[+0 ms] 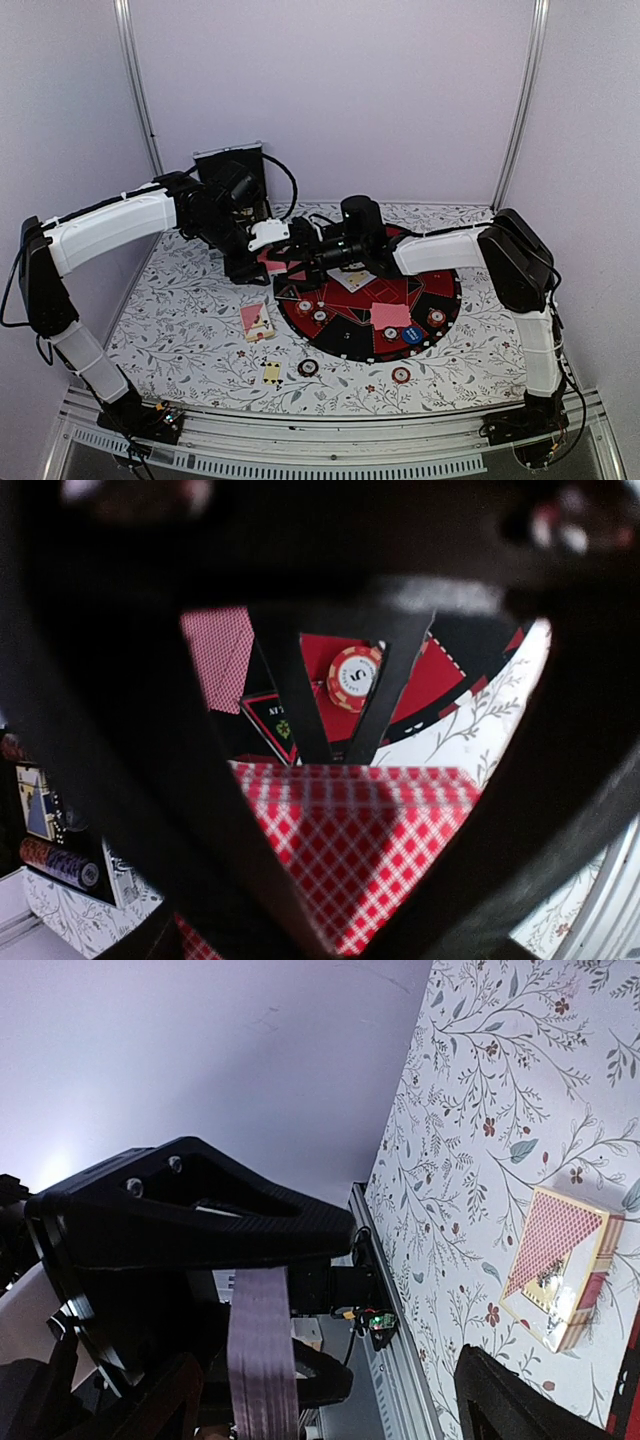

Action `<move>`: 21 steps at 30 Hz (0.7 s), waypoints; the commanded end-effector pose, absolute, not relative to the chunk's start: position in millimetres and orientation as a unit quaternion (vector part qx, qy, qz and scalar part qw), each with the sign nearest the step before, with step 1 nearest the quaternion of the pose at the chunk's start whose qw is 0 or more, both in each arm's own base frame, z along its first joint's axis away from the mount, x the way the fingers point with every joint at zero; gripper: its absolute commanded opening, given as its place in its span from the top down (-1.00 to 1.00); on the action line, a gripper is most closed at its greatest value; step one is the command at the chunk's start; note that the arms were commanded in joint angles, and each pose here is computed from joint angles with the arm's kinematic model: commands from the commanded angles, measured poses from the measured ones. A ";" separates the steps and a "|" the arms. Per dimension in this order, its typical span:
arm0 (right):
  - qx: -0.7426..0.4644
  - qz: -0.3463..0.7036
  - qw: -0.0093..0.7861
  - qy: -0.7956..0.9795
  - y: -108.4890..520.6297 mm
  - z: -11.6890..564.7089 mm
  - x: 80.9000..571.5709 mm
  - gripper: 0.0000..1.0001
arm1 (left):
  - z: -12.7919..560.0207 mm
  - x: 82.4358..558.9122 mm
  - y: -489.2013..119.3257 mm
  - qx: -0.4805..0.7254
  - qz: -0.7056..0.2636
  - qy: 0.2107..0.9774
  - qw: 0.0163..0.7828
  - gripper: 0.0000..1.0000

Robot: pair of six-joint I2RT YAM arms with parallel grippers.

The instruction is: Distribute texas hold em gaming equipment

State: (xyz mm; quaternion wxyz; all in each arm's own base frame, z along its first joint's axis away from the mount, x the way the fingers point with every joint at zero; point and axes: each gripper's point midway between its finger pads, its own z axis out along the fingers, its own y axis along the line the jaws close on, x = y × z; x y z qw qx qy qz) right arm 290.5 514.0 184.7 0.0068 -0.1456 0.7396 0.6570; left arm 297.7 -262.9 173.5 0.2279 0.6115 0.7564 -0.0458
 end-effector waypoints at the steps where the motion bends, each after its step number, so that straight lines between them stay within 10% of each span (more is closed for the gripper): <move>1: -0.160 0.679 -0.002 0.717 534.3 194.9 282.3 -0.81 | 182.3 305.7 -267.0 0.603 -0.053 0.758 0.245 1.00; 21: -0.155 0.682 -0.045 0.714 562.6 167.9 279.8 -0.65 | 181.6 302.3 -267.6 0.606 -0.059 0.755 0.244 1.00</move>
